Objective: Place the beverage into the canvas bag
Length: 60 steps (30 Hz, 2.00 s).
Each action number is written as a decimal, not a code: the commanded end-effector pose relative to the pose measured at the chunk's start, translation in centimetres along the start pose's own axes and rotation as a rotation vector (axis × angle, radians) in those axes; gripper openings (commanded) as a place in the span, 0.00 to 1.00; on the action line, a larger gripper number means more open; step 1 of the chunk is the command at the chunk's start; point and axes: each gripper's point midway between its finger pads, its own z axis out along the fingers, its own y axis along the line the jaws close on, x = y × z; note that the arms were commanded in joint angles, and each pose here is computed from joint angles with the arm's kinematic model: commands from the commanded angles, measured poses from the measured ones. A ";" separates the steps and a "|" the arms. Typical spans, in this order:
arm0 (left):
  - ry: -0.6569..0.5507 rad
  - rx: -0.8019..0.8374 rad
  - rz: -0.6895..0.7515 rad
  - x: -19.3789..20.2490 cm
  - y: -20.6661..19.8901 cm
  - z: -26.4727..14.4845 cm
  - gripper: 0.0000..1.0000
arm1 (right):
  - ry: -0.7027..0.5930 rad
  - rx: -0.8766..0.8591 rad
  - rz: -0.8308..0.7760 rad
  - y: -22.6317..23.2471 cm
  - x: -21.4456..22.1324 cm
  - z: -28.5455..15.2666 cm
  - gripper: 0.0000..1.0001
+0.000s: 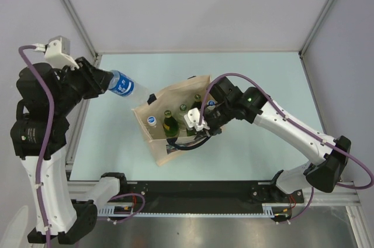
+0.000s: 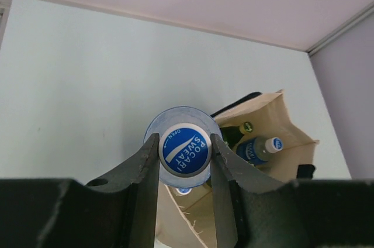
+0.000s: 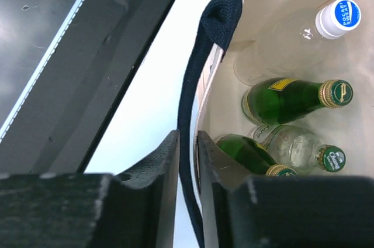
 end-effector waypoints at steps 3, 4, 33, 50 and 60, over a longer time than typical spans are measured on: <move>-0.174 0.238 -0.029 -5.6 -5.9 -3.6 0.00 | -0.020 0.009 -0.009 -0.3 -0.8 0.1 0.13; -0.182 0.257 -0.036 -6.0 -6.4 -4.0 0.00 | -0.022 0.008 -0.011 -0.3 -0.9 0.1 0.11; 0.224 0.512 -0.095 6.3 -10.7 0.2 0.00 | 0.069 -0.167 -0.193 6.9 1.3 4.0 0.00; 0.360 0.405 0.126 14.0 -11.5 7.6 0.00 | 0.027 -0.101 -0.152 5.2 -0.6 2.8 0.00; 0.385 0.405 0.313 19.9 -12.1 9.2 0.00 | -0.039 -0.061 -0.095 3.8 -2.5 1.3 0.00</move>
